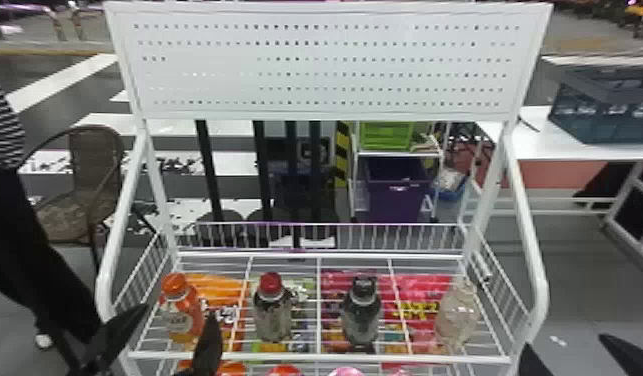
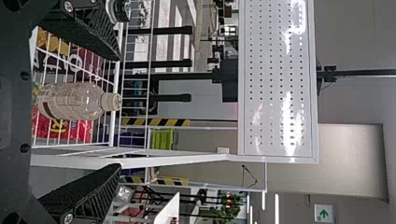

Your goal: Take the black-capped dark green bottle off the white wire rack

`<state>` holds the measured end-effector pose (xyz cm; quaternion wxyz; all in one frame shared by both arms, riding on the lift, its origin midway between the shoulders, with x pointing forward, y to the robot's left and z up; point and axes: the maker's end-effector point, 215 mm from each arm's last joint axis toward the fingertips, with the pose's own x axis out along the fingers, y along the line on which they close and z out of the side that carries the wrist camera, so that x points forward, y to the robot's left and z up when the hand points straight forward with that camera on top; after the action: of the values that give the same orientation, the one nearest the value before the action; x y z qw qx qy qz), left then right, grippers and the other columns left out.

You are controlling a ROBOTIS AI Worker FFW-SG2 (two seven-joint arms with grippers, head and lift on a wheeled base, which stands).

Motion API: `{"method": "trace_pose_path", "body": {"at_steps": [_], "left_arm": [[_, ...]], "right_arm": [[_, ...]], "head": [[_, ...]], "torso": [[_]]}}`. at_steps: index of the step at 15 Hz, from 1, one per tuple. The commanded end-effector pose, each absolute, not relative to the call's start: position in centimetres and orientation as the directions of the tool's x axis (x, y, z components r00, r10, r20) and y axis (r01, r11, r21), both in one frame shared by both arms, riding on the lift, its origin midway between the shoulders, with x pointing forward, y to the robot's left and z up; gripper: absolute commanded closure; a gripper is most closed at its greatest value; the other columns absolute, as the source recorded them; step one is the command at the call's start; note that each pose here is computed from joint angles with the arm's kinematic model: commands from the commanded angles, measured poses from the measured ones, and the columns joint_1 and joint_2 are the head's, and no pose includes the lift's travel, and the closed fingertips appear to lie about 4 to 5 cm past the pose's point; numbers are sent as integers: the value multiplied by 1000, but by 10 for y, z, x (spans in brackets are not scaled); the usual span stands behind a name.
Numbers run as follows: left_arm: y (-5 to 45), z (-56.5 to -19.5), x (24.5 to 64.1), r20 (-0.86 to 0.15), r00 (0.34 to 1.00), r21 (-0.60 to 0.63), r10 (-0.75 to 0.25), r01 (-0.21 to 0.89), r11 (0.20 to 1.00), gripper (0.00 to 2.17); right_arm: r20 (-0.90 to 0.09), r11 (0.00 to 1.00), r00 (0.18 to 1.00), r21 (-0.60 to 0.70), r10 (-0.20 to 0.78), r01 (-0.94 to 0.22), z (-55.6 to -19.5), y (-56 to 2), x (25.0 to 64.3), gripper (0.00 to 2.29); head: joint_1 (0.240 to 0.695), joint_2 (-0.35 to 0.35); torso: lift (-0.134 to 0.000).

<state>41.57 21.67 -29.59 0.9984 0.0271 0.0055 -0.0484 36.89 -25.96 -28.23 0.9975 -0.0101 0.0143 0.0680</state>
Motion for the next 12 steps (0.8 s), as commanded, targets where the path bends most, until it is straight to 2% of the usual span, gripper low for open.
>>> {"method": "trace_pose_path", "body": {"at_steps": [1,6,12], "left_arm": [[217,-298,415,-18,995,51,-96,97,994,144],[217,-303,413,-27,995,47,-92,94,994,144],[214,-288,414,-14,995,44,-94,94,995,144]], "right_arm": [[-16,991,991,-20,133,-134,-281,-261,367,87],[36,992,992,-21,123,-122,-264,-268,361,90],[40,992,991,-11,127,-127,-268,-265,362,90]], "head": [[499,0],[499,0],[499,0]], "torso": [[0],[0],[0]]}}
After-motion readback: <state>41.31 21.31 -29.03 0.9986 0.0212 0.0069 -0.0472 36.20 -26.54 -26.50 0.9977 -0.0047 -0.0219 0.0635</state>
